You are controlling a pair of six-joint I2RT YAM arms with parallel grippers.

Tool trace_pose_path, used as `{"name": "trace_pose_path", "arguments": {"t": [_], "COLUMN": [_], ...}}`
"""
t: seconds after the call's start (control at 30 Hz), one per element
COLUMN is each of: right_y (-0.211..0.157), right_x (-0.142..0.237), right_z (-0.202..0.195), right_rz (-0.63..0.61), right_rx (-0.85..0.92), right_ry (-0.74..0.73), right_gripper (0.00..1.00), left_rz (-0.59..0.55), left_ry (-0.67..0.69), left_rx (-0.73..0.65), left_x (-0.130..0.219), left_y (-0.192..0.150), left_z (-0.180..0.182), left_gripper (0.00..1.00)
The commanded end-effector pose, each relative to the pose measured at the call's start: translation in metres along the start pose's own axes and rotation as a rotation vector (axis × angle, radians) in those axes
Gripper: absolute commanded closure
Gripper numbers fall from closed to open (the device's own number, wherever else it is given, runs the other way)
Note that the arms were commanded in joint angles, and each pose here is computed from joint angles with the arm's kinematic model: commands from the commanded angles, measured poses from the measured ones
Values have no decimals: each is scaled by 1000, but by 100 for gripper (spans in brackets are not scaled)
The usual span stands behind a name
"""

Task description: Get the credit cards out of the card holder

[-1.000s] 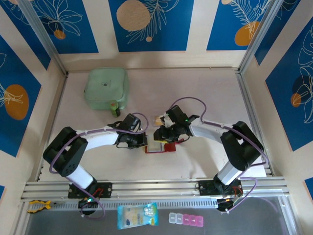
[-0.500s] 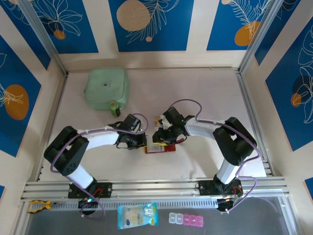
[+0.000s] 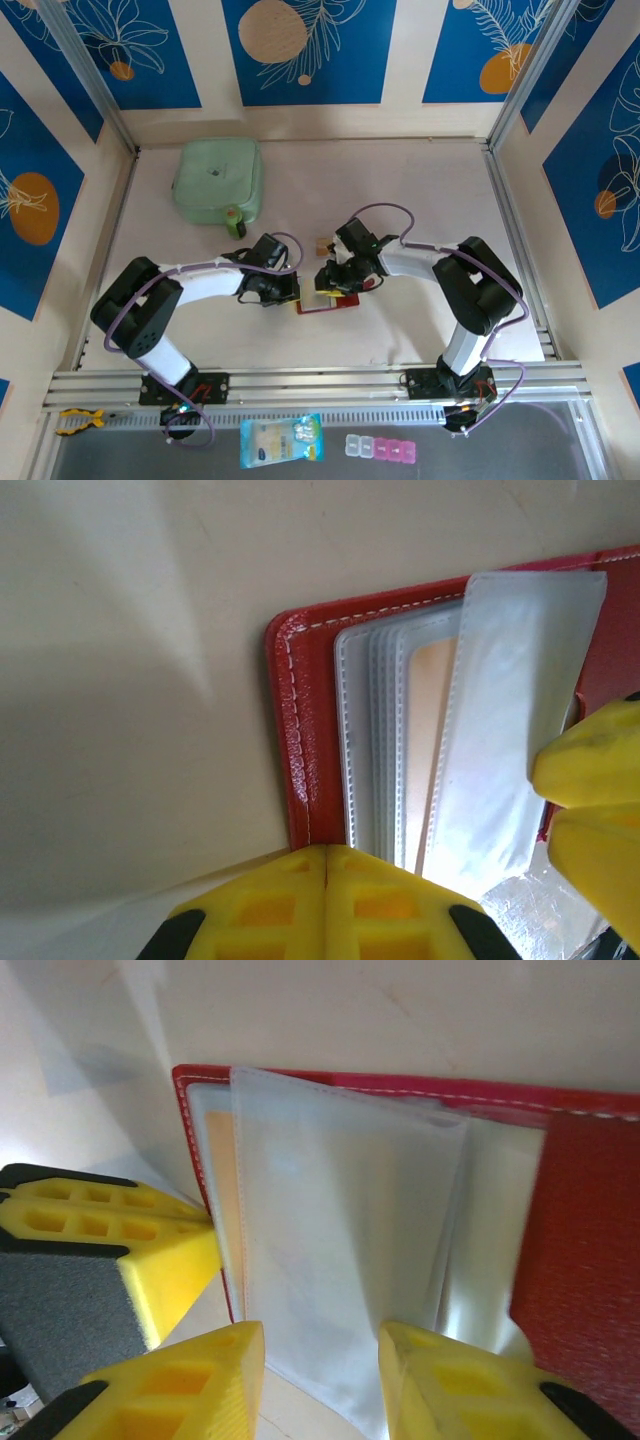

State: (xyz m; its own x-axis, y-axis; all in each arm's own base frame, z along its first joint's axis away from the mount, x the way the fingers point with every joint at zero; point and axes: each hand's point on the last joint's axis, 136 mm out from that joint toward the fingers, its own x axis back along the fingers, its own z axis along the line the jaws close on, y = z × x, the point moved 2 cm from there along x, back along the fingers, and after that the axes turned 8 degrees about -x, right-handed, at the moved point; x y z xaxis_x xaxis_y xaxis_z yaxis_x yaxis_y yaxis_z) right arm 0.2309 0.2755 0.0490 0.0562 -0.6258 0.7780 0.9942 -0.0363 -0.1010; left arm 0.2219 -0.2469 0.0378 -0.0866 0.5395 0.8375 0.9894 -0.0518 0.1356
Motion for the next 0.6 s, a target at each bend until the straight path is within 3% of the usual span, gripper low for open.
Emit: {"name": "trace_pose_path", "arguments": {"t": [0.0,0.33,0.57], "right_y": [-7,-6,-7], "right_x": [2,0,-3], "right_z": [-11,-16,-17], "right_rz": [23,35,41], "right_rx": [-13,-25,-42], "right_ry": [-11,8,25], "right_gripper": [64,66,66], "left_rz": [24,-21,-108], "left_ry": [49,49,-86], "left_rx": [-12,-41,-30], "left_x": [0,14,30], "left_y": [-4,9,22], "left_z": [6,-5,-37], "left_gripper": [99,98,88]}}
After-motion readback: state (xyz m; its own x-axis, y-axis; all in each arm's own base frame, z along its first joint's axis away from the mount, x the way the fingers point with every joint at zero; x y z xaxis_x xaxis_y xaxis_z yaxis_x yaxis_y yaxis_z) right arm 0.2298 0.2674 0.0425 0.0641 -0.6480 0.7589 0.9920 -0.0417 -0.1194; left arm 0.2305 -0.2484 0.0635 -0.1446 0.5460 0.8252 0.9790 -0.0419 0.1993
